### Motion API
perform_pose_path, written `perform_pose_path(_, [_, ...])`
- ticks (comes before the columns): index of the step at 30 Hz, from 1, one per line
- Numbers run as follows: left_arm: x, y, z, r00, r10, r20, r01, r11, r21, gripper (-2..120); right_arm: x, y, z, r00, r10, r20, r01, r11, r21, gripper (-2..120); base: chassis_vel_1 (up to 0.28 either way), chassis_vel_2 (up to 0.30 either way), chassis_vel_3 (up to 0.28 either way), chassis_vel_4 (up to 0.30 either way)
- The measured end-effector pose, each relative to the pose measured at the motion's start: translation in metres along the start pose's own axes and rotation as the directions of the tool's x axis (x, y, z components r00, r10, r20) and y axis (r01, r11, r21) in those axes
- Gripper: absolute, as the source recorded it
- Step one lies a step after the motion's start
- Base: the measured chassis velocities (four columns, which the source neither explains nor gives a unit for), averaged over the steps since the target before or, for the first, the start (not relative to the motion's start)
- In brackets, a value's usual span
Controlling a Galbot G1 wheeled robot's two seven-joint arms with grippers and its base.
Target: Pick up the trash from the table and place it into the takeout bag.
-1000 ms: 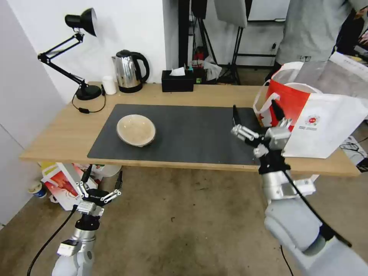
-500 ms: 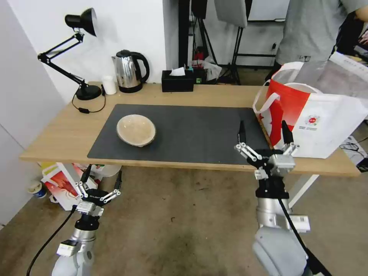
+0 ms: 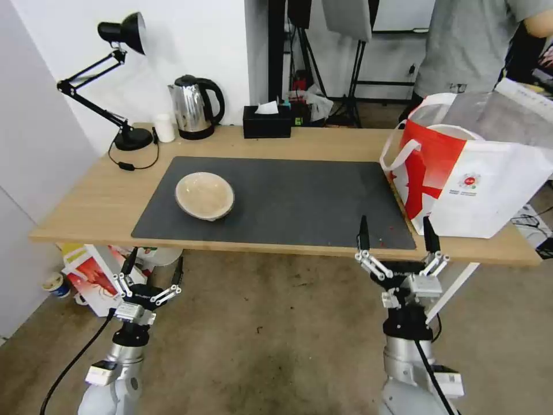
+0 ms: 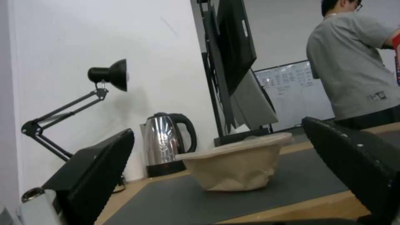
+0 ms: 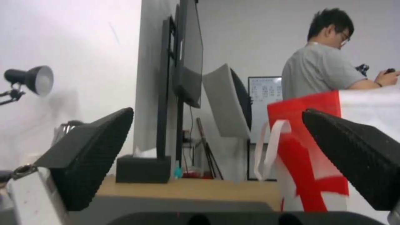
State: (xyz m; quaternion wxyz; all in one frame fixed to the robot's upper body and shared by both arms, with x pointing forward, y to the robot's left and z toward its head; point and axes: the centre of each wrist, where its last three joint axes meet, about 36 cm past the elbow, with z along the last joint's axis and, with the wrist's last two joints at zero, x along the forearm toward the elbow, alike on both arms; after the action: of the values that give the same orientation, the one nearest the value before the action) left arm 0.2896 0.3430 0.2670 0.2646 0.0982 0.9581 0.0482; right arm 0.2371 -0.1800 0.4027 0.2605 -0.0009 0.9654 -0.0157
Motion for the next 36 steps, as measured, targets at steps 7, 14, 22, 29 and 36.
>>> perform_pose_path(7, [0.000,0.000,0.000,1.000,0.001,-0.001,-0.001,1.000,0.000,100,0.020,0.002,0.008,1.000,-0.016,-0.014,0.016,1.000,-0.005,100,0.000,0.000,0.000,0.000])
perform_pose_path(14, [0.002,0.000,0.000,1.000,0.000,-0.004,0.000,1.000,-0.002,100,0.035,0.009,0.013,0.999,-0.029,-0.020,0.028,1.000,-0.013,100,0.000,0.000,0.000,0.000])
perform_pose_path(22, [0.002,0.001,0.000,1.000,-0.001,-0.004,0.001,1.000,-0.001,100,0.040,0.012,0.016,0.999,-0.030,-0.027,0.029,0.999,-0.020,100,0.000,0.000,0.000,0.000])
perform_pose_path(29, [0.002,0.001,0.000,1.000,-0.002,-0.004,0.002,1.000,-0.002,100,0.039,0.013,0.018,1.000,-0.024,-0.018,0.023,0.999,-0.026,100,0.000,0.000,0.000,0.000])
perform_pose_path(36, [0.003,0.001,0.000,1.000,-0.001,-0.006,0.001,1.000,-0.002,100,0.040,0.015,0.020,1.000,-0.009,-0.010,0.008,0.999,-0.035,100,0.000,0.000,0.000,0.000])
